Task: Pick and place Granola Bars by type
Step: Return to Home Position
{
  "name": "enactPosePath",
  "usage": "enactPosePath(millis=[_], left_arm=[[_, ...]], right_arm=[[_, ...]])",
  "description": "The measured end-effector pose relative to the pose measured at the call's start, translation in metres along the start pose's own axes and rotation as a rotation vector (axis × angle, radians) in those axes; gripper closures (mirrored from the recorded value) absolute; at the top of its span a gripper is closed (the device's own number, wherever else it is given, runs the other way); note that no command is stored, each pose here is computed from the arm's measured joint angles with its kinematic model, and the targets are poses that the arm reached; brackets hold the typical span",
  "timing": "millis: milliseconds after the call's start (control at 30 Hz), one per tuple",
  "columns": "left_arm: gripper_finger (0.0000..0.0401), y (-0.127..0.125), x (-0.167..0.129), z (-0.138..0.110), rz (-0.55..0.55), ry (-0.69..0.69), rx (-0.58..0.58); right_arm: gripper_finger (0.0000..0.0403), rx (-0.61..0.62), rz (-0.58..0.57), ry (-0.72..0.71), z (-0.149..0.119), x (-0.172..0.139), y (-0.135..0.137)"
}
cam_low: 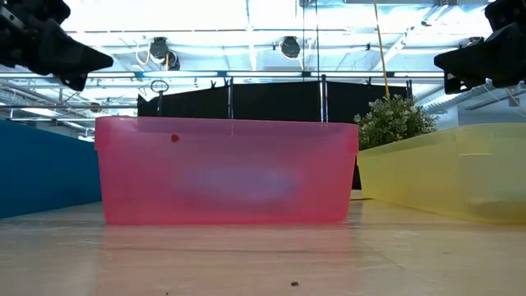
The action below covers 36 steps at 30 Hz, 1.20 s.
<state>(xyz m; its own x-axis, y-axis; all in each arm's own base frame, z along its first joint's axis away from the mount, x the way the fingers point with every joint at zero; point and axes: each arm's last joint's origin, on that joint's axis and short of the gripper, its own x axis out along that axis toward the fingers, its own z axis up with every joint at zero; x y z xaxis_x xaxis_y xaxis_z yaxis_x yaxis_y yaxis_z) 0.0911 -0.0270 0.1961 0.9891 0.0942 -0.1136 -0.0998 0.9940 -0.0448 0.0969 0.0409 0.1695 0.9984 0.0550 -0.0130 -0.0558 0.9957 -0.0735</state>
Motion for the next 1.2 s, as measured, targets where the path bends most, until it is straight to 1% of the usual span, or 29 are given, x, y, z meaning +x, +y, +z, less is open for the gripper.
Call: enactPosePath(millis=[233, 533, 633, 800, 967, 1067, 1200], left_arm=[[0.0397, 0.010, 0.004, 0.001, -0.031, 0.004, 0.009], [0.0394, 0.020, 0.008, 0.001, 0.006, 0.002, 0.038], [0.0397, 0.020, 0.011, -0.006, 0.000, -0.025, 0.051], [0.0393, 0.022, 0.019, -0.026, -0.016, -0.068, 0.045], [0.0397, 0.023, 0.020, -0.029, -0.030, -0.072, 0.040], [0.0392, 0.024, 0.020, -0.030, -0.062, -0.063, 0.036], [0.0397, 0.025, 0.020, -0.030, -0.079, -0.061, 0.047]], right_arm=[[0.0403, 0.000, 0.000, 0.000, 0.000, 0.000, 0.000], [0.0403, 0.000, 0.000, 0.000, 0.000, 0.000, 0.000], [0.0403, 0.000, 0.000, 0.000, 0.000, 0.000, 0.000], [0.0403, 0.000, 0.000, 0.000, 0.000, 0.000, 0.000], [0.0403, 0.000, 0.000, 0.000, 0.000, 0.000, 0.000], [0.0403, 0.000, 0.000, 0.000, 0.000, 0.000, 0.000], [0.0403, 0.000, 0.000, 0.000, 0.000, 0.000, 0.000]])
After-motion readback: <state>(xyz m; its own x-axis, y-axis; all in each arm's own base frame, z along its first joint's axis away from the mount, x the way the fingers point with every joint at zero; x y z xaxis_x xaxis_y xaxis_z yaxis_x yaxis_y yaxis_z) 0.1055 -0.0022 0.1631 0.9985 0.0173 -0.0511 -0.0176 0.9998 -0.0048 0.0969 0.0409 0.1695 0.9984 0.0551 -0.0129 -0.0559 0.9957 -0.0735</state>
